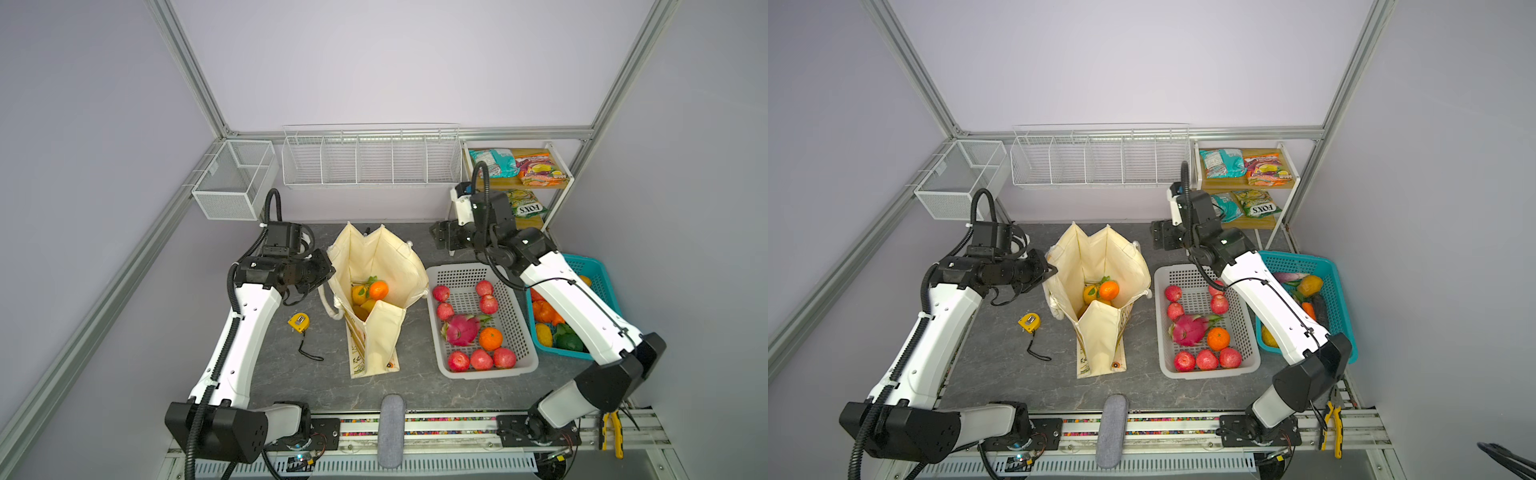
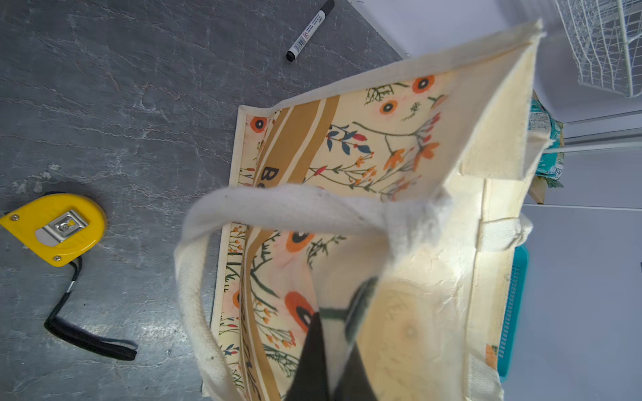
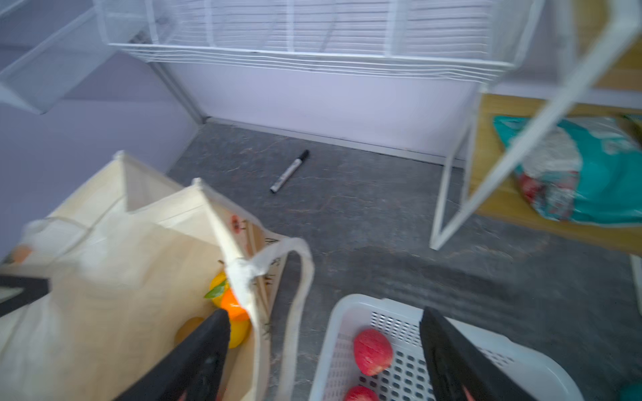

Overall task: Place the food into the grocery bag and tie it
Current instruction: 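Move the right gripper over the teal basket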

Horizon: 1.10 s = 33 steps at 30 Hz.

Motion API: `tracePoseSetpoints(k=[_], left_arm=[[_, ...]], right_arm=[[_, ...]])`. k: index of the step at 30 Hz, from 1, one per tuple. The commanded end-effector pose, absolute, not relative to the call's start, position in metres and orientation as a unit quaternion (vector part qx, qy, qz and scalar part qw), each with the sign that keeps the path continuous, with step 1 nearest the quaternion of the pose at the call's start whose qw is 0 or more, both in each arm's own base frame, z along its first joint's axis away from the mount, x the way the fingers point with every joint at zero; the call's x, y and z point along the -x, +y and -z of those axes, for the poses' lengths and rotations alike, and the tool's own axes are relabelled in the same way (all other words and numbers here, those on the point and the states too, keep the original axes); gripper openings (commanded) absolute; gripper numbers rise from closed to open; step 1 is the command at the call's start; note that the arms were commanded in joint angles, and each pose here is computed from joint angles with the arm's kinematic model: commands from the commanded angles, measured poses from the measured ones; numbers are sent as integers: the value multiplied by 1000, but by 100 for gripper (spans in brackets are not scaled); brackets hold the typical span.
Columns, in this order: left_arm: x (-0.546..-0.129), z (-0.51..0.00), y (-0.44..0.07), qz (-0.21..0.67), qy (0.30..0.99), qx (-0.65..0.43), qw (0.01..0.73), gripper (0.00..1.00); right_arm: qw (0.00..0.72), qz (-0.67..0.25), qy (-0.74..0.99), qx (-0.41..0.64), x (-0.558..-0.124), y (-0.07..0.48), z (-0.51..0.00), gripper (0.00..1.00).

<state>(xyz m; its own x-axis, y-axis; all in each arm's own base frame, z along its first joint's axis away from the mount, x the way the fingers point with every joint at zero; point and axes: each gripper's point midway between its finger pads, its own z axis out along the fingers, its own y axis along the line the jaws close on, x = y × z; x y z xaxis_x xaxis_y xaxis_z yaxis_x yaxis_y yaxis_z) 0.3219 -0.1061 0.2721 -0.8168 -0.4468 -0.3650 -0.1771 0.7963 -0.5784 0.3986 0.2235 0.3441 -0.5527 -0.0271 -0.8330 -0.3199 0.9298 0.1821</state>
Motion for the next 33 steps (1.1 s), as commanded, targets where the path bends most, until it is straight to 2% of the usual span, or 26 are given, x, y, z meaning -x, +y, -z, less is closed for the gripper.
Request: tracePoseSetpoints(k=[1, 9, 14, 20, 33], left_arm=[[-324, -279, -106, 278, 908, 169, 264, 0], [-325, -278, -107, 278, 909, 168, 261, 0], [-328, -277, -108, 279, 909, 169, 258, 0], [-332, -276, -109, 283, 909, 172, 256, 0], [-329, -283, -105, 275, 908, 173, 266, 0]], right_arm=[[479, -110, 871, 0, -410, 162, -337, 88], [437, -36, 889, -131, -402, 23, -299, 88], [413, -26, 887, -205, -393, -35, -275, 88], [372, -33, 887, -271, -389, -71, -238, 88], [208, -68, 891, -398, -376, -117, -144, 88]])
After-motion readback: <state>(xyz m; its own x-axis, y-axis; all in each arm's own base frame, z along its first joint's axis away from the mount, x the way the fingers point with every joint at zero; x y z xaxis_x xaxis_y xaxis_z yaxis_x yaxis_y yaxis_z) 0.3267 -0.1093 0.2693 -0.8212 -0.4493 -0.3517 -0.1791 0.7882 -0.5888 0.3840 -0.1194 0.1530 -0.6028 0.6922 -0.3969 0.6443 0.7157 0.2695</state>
